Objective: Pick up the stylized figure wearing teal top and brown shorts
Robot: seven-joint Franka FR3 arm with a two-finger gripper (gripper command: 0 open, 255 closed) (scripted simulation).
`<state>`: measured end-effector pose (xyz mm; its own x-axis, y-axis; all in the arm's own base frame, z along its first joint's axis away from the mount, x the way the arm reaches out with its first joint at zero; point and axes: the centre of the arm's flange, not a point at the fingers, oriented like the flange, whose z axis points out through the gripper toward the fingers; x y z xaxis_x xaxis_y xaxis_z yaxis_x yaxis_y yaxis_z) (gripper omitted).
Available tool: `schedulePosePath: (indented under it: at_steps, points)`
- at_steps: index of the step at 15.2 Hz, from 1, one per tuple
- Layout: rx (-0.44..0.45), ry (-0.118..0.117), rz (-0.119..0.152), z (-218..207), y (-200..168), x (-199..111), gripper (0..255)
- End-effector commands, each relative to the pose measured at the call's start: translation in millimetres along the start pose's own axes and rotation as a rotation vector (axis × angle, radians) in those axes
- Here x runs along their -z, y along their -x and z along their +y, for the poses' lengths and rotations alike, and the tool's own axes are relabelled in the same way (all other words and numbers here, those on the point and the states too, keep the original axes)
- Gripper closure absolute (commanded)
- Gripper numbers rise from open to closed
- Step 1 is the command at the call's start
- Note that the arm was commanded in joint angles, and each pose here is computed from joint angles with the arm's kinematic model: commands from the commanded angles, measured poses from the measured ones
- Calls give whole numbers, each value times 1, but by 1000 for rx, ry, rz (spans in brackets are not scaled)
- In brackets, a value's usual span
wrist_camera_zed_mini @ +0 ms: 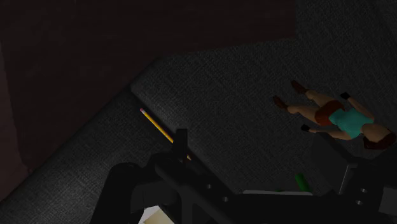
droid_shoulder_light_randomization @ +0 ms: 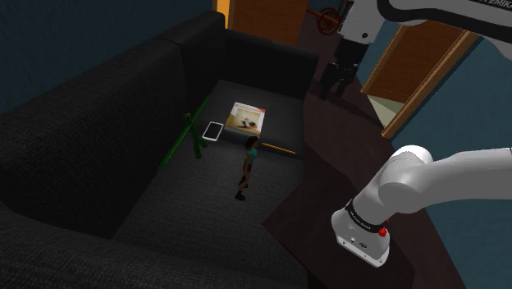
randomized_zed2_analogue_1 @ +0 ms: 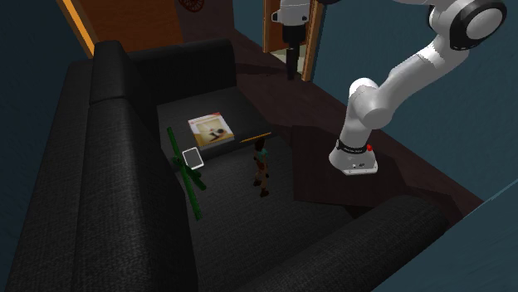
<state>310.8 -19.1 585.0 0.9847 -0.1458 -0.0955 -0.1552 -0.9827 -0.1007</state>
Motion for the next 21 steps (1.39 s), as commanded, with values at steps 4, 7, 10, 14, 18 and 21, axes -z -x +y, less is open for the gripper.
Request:
schedulePosePath:
  at_steps: [4,7,10,14,18,21]
  points:
    - [-38,-6,-21,-33,-10,-18,0]
    - [-76,-13,-41,-66,-21,-37,0]
    - [-114,-19,-62,-99,-32,-55,0]
    - [-165,-28,-89,-142,-49,-80,0]
    - [-215,-37,-117,-185,-68,-105,0]
    - [-253,-43,-137,-216,-82,-124,0]
